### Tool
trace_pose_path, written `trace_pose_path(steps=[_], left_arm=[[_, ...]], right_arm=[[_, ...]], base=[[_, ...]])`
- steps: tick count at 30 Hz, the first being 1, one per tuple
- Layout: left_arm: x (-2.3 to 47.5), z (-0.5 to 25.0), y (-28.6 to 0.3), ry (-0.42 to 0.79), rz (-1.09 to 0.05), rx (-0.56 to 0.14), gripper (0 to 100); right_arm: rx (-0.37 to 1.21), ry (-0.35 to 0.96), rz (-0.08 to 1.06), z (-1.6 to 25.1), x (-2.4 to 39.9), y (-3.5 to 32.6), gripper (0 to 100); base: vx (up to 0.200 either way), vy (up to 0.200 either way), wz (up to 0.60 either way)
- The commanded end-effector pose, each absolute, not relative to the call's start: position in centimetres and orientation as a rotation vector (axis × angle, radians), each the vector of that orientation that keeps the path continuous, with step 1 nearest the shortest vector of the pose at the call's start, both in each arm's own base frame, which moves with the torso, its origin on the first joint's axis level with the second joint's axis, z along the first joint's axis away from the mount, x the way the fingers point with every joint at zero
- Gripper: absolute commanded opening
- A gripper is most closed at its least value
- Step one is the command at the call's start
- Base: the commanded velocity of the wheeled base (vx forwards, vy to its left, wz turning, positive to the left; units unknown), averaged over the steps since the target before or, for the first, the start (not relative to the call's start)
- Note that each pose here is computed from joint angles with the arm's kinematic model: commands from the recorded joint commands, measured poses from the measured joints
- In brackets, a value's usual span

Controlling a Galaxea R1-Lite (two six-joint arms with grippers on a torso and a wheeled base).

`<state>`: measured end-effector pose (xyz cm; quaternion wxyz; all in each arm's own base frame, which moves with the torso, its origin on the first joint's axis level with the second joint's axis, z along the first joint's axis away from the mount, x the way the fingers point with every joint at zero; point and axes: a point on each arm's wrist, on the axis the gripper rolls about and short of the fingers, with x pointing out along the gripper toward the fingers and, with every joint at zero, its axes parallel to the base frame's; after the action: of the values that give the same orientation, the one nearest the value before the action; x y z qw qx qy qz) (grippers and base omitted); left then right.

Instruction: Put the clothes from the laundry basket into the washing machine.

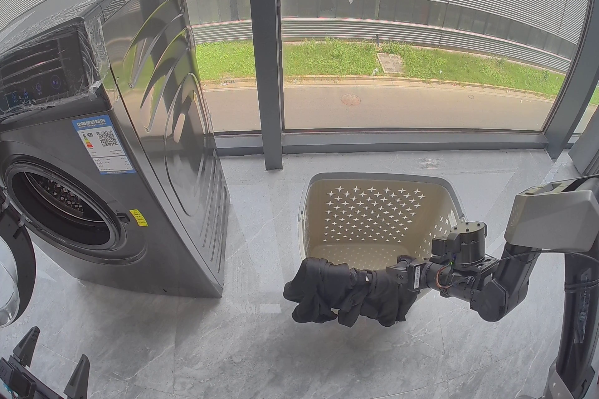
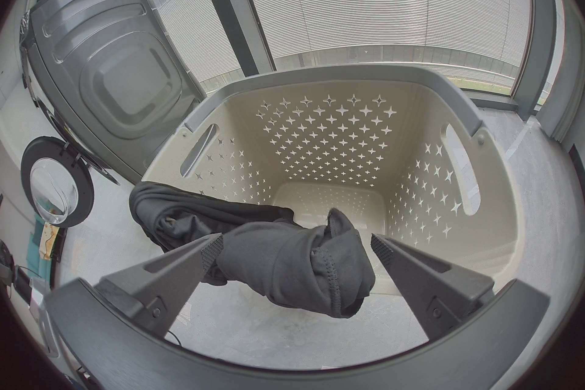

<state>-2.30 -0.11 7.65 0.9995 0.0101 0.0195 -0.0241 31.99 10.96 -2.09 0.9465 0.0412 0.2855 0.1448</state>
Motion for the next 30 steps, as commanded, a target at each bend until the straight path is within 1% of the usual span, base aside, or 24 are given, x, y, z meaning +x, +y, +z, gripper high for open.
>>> trace_pose_path(steps=[1,15,16,28,30], left_arm=[[-2.3,7.1,-0.1,0.041,-0.046,0.020,100],[-2.3,7.1,-0.1,0.041,-0.048,0.020,100],[-2.3,7.1,-0.1,0.041,-0.046,0.020,100],[-2.3,7.1,-0.1,0.041,-0.046,0.020,100],[-2.3,7.1,-0.1,0.041,-0.046,0.020,100]], right_arm=[[0.076,0.624,0.290,-3.9,31.9,11.0,100],[0.069,0.619,0.273,-3.9,32.1,11.0,100],[0.068,0.623,0.274,-3.9,32.0,11.1,0],[0.062,0.616,0.289,-3.5,31.6,11.8,0],[0.069,0.596,0.295,-2.9,31.5,11.9,0]], base=[[0.000,0.000,0.00],[0.000,0.000,0.00],[0.000,0.000,0.00],[0.000,0.000,0.00],[0.000,0.000,0.00]])
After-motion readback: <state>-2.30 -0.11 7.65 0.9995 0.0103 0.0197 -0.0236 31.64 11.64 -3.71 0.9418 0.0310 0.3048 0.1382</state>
